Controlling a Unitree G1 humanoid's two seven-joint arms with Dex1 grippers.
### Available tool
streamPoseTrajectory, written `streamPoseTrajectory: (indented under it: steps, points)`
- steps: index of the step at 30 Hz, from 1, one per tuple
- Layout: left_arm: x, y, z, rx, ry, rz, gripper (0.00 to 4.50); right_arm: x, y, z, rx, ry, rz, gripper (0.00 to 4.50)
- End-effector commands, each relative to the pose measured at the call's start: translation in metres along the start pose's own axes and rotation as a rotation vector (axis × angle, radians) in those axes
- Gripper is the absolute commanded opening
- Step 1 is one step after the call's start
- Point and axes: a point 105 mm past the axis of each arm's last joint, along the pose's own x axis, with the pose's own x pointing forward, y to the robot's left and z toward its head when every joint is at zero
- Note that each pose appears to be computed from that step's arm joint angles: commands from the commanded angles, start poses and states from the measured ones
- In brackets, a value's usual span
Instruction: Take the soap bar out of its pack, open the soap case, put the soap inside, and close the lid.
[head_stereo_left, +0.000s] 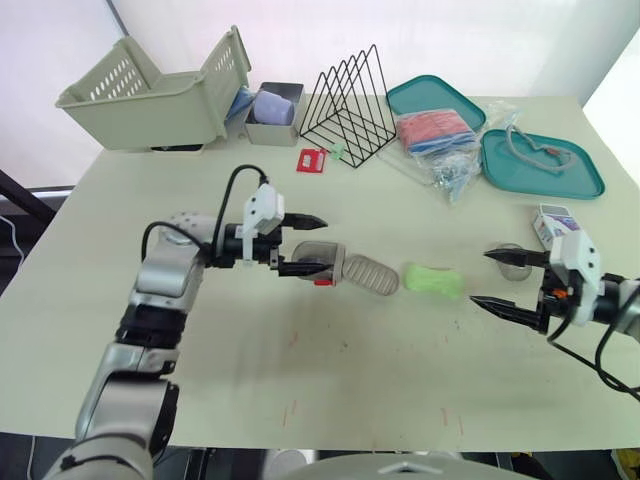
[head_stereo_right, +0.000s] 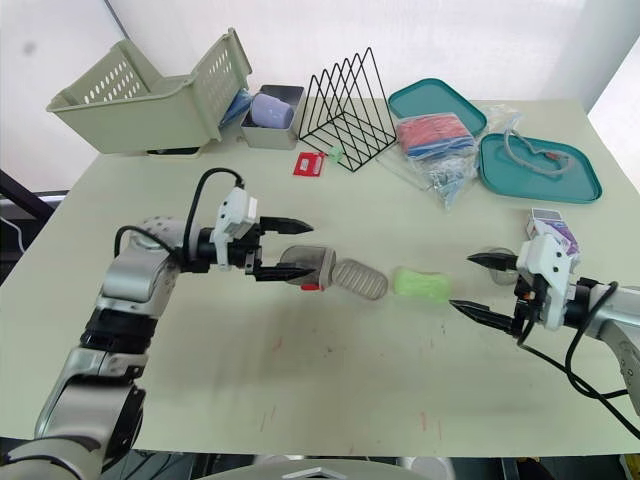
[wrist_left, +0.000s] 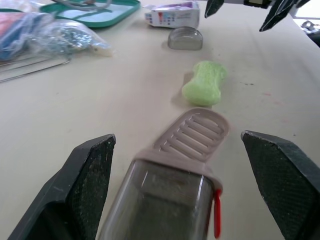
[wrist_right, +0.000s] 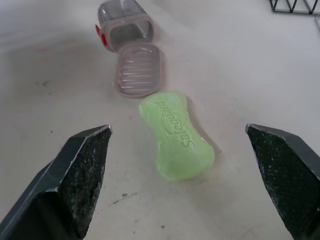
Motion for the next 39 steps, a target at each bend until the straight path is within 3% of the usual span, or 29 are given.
streamPoseTrajectory:
  steps: [1, 9, 14, 21, 26, 38, 39]
  points:
    - [-0.011, -0.008, 0.009, 0.065, -0.04, 0.045, 4.3, 0.01, 0.006, 0.012, -0.044, 0.071, 0.001, 4.5]
    - [-0.019, -0.027, 0.0, 0.014, -0.098, 0.177, 4.3, 0.038, -0.009, 0.028, -0.187, 0.177, -0.023, 4.5]
    - [-0.024, -0.056, -0.012, -0.001, -0.103, 0.168, 4.3, 0.05, -0.004, 0.017, -0.264, 0.258, 0.073, 4.5]
    - [-0.033, -0.069, -0.029, -0.027, -0.077, 0.181, 4.3, 0.063, 0.0, 0.016, -0.276, 0.311, 0.136, 4.5]
    - [-0.03, -0.088, -0.033, -0.018, -0.06, 0.069, 4.3, 0.072, 0.002, 0.007, -0.272, 0.355, 0.157, 4.5]
    - [-0.025, -0.09, -0.033, -0.007, -0.06, 0.054, 4.3, 0.078, -0.004, -0.005, -0.262, 0.394, 0.155, 4.5]
    - [-0.025, -0.09, -0.032, -0.005, -0.063, 0.053, 4.5, 0.078, -0.004, -0.004, -0.259, 0.391, 0.157, 4.25]
